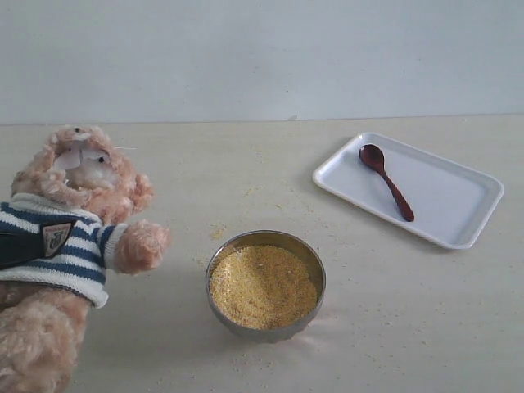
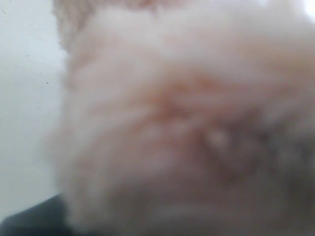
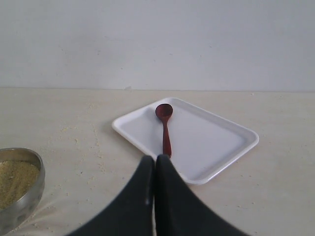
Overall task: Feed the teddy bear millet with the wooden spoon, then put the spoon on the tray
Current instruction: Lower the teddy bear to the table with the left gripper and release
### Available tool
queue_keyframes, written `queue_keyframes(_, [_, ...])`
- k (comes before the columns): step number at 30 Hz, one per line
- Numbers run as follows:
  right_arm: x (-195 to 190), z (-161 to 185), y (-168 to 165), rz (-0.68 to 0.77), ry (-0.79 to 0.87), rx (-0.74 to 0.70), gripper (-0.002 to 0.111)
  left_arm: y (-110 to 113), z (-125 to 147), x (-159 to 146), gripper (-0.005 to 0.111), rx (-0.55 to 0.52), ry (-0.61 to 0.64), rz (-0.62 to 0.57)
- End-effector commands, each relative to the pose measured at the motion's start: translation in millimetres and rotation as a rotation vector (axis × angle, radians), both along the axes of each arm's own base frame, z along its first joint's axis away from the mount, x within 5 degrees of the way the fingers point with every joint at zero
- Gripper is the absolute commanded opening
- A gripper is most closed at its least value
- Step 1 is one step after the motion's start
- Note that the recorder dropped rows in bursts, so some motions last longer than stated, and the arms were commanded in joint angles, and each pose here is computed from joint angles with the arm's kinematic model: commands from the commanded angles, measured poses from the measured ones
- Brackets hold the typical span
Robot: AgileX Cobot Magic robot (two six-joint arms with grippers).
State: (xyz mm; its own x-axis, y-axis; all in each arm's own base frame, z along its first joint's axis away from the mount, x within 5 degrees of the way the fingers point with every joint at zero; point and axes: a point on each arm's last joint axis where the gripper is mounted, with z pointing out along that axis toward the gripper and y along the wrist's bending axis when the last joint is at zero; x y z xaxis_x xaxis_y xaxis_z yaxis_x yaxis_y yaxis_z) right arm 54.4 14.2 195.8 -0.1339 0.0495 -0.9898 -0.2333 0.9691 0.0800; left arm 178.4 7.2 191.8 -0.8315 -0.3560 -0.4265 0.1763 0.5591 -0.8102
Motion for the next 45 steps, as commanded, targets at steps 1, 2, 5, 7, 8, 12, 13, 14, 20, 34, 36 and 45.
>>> queue_keyframes(1, [0, -1, 0, -0.002, 0.0, -0.002, 0.0, -1, 3, 0, 0.005, -0.019, -0.021, 0.015])
queue_keyframes(2, [0, -1, 0, -0.002, 0.0, -0.002, 0.0, 0, 2, 0, 0.005, -0.008, -0.016, 0.015])
queue_keyframes(5, [0, -1, 0, -0.002, 0.0, -0.002, 0.0, -1, 0, -2, 0.005, 0.005, -0.014, 0.005])
queue_keyframes(7, [0, -1, 0, -0.002, 0.0, -0.002, 0.0, -2, -6, -6, 0.005, 0.013, -0.014, 0.026])
queue_keyframes(8, [0, -1, 0, -0.002, 0.0, -0.002, 0.0, -2, -9, -6, 0.005, 0.023, -0.009, 0.043])
queue_keyframes(12, [0, -1, 0, -0.002, 0.0, -0.002, 0.0, 0, -15, -6, 0.005, 0.052, 0.01, 0.097])
queue_keyframes(13, [0, -1, 0, -0.002, 0.0, -0.002, 0.0, 1, -15, -6, 0.005, 0.056, 0.012, 0.1])
queue_keyframes(14, [0, -1, 0, -0.002, 0.0, -0.002, 0.0, 2, -17, -6, 0.005, 0.074, 0.021, 0.116])
queue_keyframes(20, [0, -1, 0, -0.002, 0.0, 0.0, 0.0, 6, -28, -1, 0.005, 0.07, 0.052, 0.152])
queue_keyframes(34, [0, -1, 0, -0.002, 0.0, 0.0, 0.0, 7, -60, 12, 0.005, -0.085, 0.103, 0.131])
queue_keyframes(36, [0, -1, 0, -0.002, 0.0, 0.0, 0.0, 8, -63, 13, 0.005, -0.091, 0.11, 0.138])
queue_keyframes(45, [0, -1, 0, -0.002, 0.0, 0.0, 0.0, 12, -79, 15, 0.005, -0.055, 0.151, 0.17])
